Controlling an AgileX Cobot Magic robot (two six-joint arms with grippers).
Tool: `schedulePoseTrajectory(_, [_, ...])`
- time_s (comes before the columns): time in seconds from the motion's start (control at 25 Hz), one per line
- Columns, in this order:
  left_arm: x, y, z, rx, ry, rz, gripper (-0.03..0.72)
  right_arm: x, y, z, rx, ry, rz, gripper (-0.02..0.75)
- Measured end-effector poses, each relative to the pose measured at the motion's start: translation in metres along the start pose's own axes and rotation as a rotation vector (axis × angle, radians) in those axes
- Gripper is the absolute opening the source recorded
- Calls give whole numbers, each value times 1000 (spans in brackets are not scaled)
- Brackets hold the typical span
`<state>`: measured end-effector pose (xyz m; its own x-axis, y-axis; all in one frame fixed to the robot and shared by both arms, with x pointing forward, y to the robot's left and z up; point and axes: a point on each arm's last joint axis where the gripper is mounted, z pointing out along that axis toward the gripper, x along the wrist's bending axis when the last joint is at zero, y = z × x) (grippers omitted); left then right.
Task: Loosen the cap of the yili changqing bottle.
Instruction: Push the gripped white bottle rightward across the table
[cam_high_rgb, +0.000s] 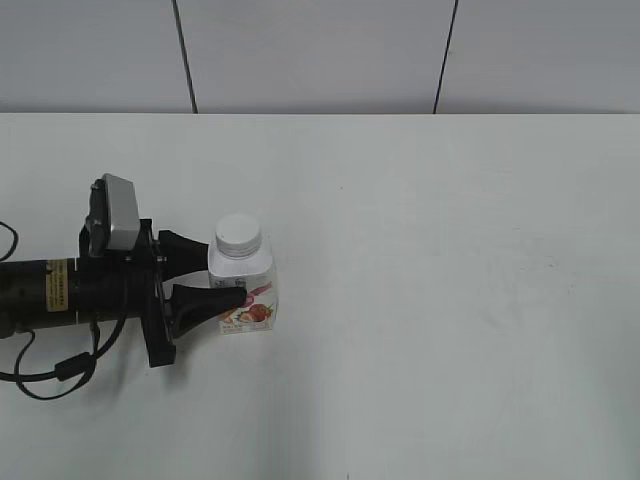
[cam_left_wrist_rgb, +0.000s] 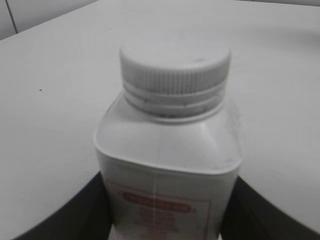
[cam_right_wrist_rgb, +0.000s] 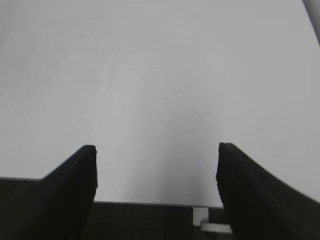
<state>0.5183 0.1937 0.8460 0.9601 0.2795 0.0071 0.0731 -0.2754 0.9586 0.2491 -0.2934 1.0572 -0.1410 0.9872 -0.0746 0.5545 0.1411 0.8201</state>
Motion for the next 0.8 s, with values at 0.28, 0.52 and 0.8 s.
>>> schedulePoseTrajectory(0.28, [-1,0,0,1,-11,4,377,-6,54,40,280,69,54,586])
schedulePoseTrajectory(0.52, [-1,0,0,1,-13,5,377,-13,101,95,559,118,85,586])
schedulePoseTrajectory(0.8, [-1,0,0,-1,-15,5,376,-21,138,156,703,136,98,586])
